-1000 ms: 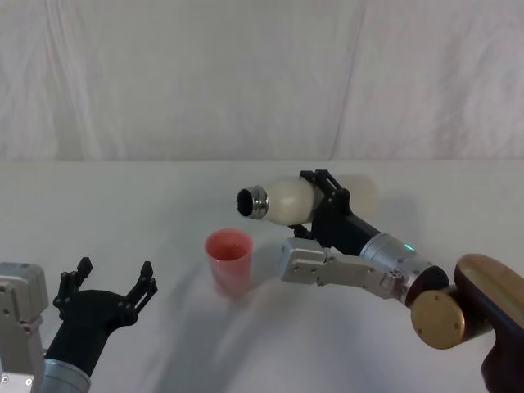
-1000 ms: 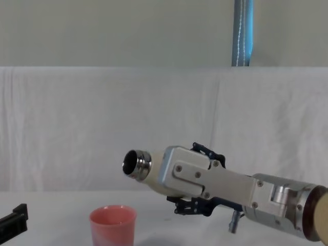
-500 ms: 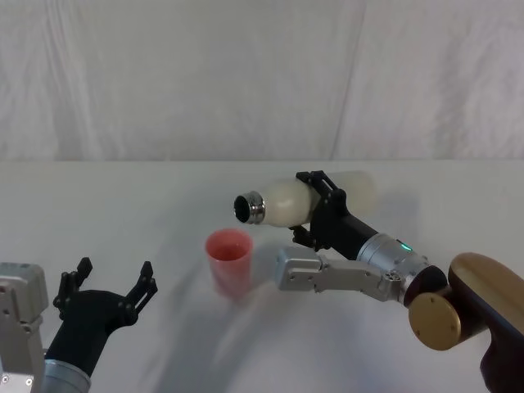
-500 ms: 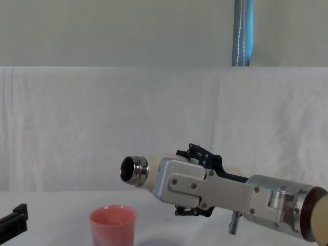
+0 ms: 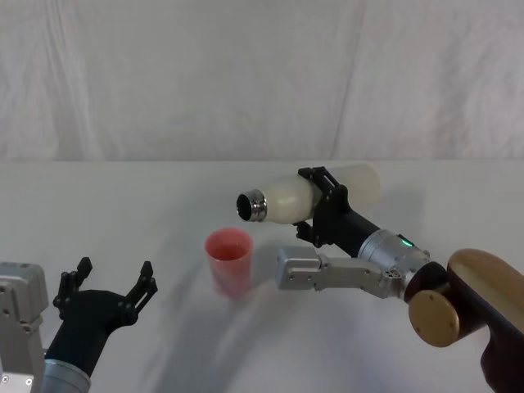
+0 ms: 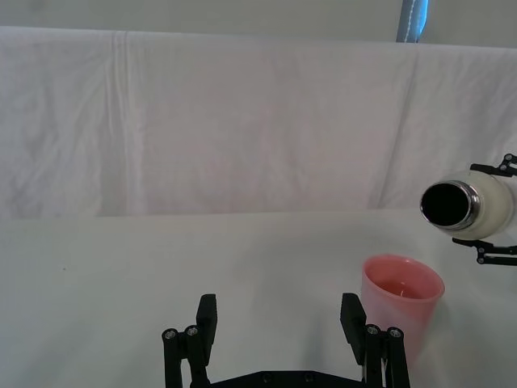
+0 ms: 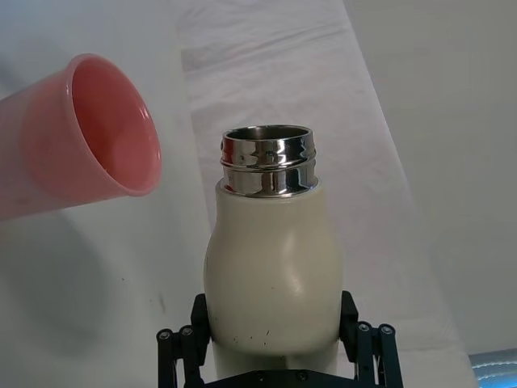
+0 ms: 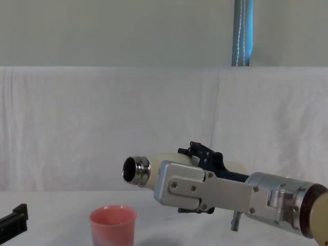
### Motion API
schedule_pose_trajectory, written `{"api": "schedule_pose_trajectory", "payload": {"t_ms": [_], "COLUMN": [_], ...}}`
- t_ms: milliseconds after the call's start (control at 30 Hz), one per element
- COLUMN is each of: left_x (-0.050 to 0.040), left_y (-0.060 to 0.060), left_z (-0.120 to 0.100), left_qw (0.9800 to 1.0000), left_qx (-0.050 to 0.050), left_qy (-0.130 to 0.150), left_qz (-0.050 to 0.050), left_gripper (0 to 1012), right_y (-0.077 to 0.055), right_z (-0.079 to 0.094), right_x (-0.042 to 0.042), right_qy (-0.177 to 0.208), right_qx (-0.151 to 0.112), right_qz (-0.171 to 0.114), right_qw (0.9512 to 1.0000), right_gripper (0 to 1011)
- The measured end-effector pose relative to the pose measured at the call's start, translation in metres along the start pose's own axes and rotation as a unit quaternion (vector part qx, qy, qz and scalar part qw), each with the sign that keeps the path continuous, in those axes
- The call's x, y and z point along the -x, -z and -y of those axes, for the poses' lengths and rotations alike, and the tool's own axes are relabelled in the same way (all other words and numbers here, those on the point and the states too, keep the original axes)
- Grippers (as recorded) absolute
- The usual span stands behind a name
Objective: Grasp the thermos with one hand and pour water into the cup lid.
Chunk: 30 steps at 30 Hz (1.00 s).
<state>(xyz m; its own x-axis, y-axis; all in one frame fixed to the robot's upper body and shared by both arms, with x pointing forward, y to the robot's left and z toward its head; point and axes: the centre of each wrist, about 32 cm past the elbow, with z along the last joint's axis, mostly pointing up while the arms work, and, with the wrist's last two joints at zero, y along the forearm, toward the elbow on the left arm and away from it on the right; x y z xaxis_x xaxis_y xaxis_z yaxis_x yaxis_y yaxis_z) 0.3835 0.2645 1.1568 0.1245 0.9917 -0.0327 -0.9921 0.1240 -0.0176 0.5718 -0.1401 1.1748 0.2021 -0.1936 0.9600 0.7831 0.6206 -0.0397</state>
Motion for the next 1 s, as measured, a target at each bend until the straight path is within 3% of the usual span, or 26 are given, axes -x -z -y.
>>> {"api": "schedule_pose_trajectory", "payload": {"t_ms": [1000], "left_x": [0.0], "left_y": [0.0], "left_z": [0.0], "left_qw": [1.0], "left_qx": [0.0], "left_qy": [0.0], "left_qz": [0.0], "left_gripper": [1001], "right_y": [0.0043], "right_z": [-0.0092], "right_x": [-0.0033], "right_qy": [-0.005], "right_qx": [-0.006], "right_qz": [0.054], "right_qw": [0.9985], "right_gripper": [955]}}
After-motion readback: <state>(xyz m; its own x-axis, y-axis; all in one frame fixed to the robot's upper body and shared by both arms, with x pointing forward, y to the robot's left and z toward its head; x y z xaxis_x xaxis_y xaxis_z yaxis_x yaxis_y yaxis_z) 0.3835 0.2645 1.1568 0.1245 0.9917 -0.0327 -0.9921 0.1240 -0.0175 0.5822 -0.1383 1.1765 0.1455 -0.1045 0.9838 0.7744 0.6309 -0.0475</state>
